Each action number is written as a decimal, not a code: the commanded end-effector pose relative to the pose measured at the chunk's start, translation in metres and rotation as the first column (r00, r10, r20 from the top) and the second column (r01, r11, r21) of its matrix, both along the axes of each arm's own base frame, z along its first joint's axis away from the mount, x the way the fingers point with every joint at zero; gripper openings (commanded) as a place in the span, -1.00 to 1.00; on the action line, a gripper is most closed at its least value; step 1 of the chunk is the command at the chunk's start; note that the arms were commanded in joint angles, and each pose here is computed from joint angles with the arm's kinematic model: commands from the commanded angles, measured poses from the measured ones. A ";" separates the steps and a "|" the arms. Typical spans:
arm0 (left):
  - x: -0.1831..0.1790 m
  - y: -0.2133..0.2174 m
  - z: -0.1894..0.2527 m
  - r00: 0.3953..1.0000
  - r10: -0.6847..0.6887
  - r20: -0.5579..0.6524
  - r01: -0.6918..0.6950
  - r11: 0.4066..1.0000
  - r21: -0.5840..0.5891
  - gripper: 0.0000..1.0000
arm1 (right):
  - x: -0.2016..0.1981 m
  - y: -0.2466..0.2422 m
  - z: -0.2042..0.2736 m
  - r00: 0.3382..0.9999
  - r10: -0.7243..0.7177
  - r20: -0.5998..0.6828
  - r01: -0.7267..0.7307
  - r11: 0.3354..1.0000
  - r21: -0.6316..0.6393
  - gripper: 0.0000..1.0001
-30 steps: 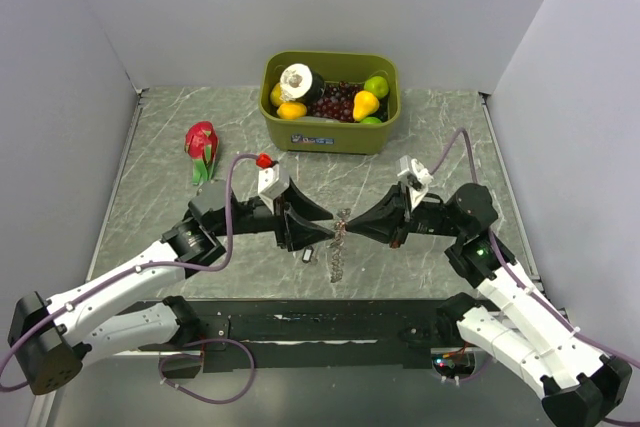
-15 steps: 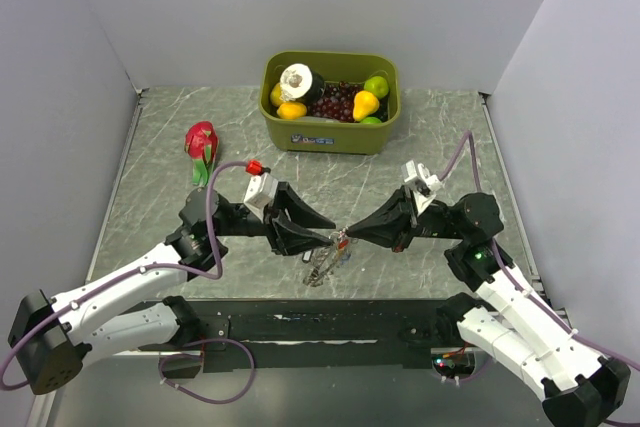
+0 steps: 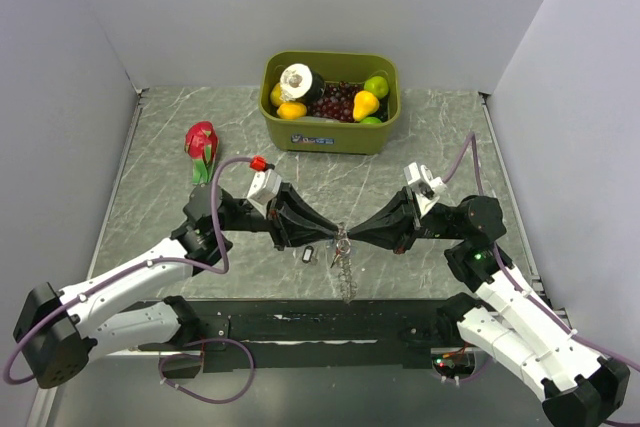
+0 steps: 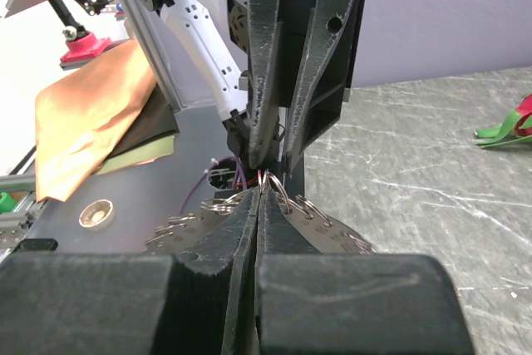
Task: Put the keys on the keyring
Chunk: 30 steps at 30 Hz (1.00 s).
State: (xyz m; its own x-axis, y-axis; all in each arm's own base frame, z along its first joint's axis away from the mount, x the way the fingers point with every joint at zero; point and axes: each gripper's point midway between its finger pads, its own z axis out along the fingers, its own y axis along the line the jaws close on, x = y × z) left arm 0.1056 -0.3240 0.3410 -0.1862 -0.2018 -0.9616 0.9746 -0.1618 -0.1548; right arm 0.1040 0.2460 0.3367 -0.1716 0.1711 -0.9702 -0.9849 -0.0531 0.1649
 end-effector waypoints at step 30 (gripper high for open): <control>0.005 -0.005 0.004 1.000 0.001 -0.029 -0.001 1.000 0.012 -0.14 | -0.001 -0.003 0.018 0.997 -0.033 0.073 0.029 0.998 0.050 -1.00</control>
